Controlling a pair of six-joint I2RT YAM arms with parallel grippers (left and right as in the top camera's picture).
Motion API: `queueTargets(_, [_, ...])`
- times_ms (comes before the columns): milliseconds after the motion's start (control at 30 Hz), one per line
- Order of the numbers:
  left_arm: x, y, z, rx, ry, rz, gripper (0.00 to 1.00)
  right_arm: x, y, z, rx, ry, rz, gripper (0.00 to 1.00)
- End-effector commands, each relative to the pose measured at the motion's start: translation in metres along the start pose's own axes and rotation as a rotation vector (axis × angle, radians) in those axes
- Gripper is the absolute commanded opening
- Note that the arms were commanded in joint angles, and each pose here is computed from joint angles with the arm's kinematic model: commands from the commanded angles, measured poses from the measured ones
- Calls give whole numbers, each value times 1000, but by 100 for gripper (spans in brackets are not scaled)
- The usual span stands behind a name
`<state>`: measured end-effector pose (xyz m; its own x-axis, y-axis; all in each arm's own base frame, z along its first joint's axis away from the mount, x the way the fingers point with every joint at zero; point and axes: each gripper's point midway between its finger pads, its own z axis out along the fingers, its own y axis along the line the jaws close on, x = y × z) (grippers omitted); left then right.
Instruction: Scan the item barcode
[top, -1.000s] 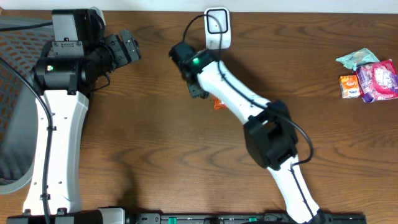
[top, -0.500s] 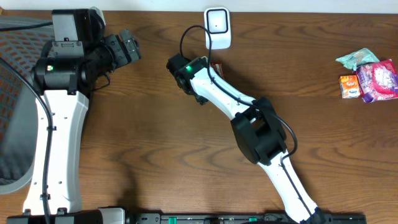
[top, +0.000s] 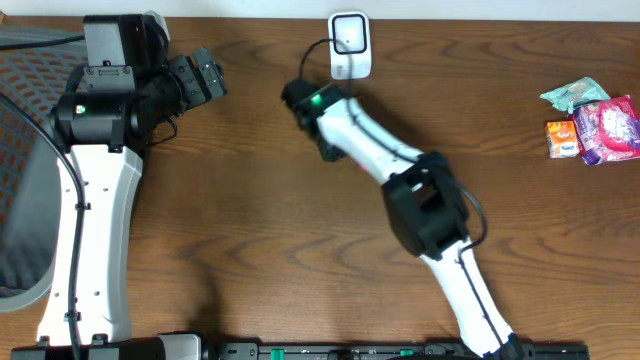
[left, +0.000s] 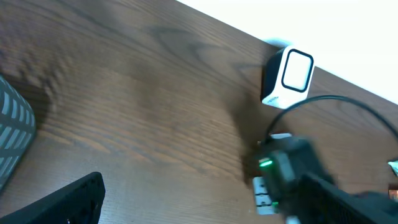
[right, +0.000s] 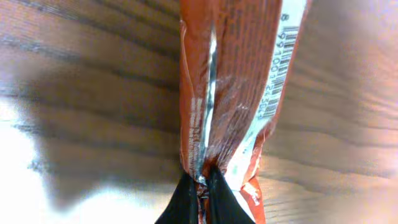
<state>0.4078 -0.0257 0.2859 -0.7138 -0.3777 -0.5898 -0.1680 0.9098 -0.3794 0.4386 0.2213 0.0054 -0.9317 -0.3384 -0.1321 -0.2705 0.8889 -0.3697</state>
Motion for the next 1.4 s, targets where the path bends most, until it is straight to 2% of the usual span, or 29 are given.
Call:
queueTargets(0, [1, 3, 2, -7, 5, 5, 98, 2, 11, -26, -438, 54, -24, 1])
queueTargets(200, [1, 3, 2, -7, 5, 5, 98, -6, -35, -76, -820, 1, 42, 1])
queueTargets(333, [1, 3, 2, -8, 5, 5, 98, -2, -59, -83, -1035, -2, 89, 1])
queueTargets(567, [1, 3, 2, -7, 5, 5, 98, 13, -91, -38, -1088, 56, 225, 1])
queueTargets(700, [1, 3, 2, -7, 5, 5, 98, 21, -96, -30, -973, 83, 187, 2])
queueTargets(800, [1, 3, 2, -7, 5, 5, 98, 21, -97, -31, -819, 82, 144, 7])
queueTargets(967, [1, 3, 2, -7, 5, 5, 98, 19, -107, -22, -389, 88, 142, 27])
queueTargets(1067, [1, 3, 2, -7, 5, 5, 98, 17, -108, -22, -134, 66, 138, 46])
queueTargets(1233, [1, 3, 2, -7, 5, 5, 98, -1, -79, -38, 33, -48, 37, 67])
queueTargets(1333, [1, 3, 2, -7, 5, 5, 98, -8, -60, -47, 47, -98, 4, 66])
queueTargets(1367, [1, 3, 2, -7, 5, 5, 97, -10, -54, -49, 43, -111, -3, 63])
